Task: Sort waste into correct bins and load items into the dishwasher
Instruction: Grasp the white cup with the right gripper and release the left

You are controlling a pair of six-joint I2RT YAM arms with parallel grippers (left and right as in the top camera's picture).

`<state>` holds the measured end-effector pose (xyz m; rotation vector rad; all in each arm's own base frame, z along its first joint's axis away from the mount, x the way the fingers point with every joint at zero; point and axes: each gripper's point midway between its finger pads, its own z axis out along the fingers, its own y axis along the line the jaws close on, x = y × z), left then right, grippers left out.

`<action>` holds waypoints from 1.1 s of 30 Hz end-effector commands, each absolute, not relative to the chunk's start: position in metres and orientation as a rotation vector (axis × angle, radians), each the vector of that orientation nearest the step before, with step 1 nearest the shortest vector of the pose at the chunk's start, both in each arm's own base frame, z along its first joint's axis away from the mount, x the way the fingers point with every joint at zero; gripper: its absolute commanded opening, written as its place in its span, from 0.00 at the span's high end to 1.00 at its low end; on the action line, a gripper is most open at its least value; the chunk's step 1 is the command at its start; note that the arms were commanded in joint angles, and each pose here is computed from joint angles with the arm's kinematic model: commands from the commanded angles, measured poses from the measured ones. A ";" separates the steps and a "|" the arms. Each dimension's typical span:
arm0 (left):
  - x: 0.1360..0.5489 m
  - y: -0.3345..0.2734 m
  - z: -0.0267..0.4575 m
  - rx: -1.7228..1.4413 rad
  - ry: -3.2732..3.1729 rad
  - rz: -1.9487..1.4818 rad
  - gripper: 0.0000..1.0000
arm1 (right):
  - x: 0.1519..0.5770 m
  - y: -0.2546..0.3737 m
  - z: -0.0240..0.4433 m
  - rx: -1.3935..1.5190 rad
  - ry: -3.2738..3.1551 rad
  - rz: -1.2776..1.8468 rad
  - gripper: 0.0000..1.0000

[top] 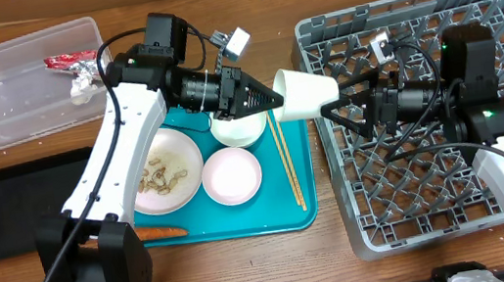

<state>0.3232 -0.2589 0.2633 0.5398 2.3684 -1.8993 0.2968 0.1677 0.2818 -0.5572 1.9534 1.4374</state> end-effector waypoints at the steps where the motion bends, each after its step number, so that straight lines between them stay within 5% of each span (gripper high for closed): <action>1: 0.316 -0.266 0.280 0.606 2.299 -1.950 0.96 | 0.279 0.174 0.313 -0.715 1.795 1.550 0.02; 11: 0.308 -0.275 0.280 0.646 2.301 -1.958 0.96 | 0.278 0.175 0.319 -0.761 1.746 1.544 0.12; 16: 0.309 -0.275 0.280 0.636 2.307 -1.962 0.96 | 0.278 0.175 0.319 -0.761 1.746 1.545 0.29; 33: 0.316 -0.279 0.283 0.622 2.297 -1.962 0.96 | 0.273 0.184 0.319 -0.789 1.745 1.565 0.29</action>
